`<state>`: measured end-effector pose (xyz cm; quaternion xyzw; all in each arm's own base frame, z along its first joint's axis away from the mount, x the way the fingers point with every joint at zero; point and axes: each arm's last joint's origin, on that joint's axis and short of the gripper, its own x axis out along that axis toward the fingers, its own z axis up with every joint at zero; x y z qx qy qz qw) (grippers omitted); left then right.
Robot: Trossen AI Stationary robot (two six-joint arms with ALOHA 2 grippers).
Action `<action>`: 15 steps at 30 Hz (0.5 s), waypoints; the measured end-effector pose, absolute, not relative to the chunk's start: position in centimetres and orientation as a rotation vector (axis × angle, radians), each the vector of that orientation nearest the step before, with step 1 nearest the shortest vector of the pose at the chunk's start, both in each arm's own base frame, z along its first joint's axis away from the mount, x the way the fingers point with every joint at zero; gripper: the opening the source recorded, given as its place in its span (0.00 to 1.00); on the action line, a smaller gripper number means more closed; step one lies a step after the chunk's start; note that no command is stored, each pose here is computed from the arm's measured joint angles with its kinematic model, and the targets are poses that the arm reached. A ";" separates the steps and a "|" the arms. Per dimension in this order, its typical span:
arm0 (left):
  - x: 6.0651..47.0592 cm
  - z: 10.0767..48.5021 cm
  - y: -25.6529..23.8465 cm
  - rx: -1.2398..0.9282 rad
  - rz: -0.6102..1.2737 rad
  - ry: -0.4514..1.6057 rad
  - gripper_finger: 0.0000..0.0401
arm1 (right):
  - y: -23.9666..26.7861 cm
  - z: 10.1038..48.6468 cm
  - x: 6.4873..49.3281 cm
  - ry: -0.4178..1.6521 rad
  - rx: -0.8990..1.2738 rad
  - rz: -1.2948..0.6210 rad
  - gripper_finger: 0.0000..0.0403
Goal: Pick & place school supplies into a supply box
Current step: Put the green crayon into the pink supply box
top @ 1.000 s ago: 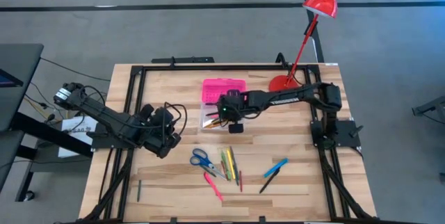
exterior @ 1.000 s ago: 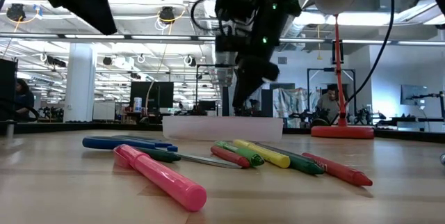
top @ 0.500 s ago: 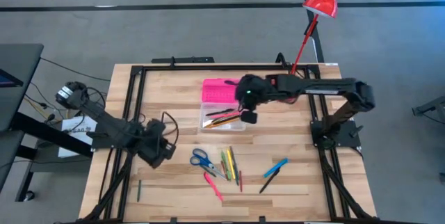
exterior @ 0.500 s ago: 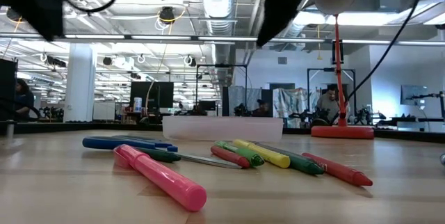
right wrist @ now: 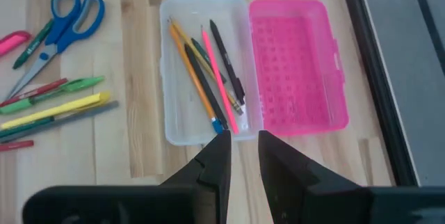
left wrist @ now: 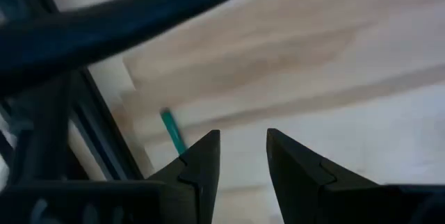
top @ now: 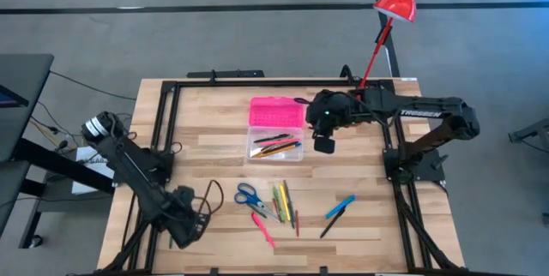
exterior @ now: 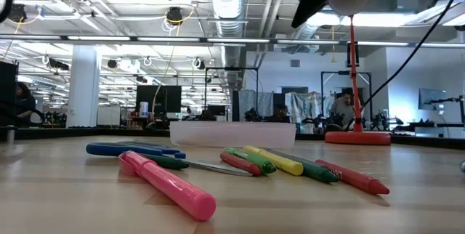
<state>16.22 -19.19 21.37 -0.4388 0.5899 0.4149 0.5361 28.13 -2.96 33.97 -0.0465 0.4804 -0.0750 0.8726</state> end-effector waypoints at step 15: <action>15.9 16.6 -22.5 -0.919 1.063 1.598 0.28 | -3.0 33.6 28.9 0.993 -0.132 -0.111 0.17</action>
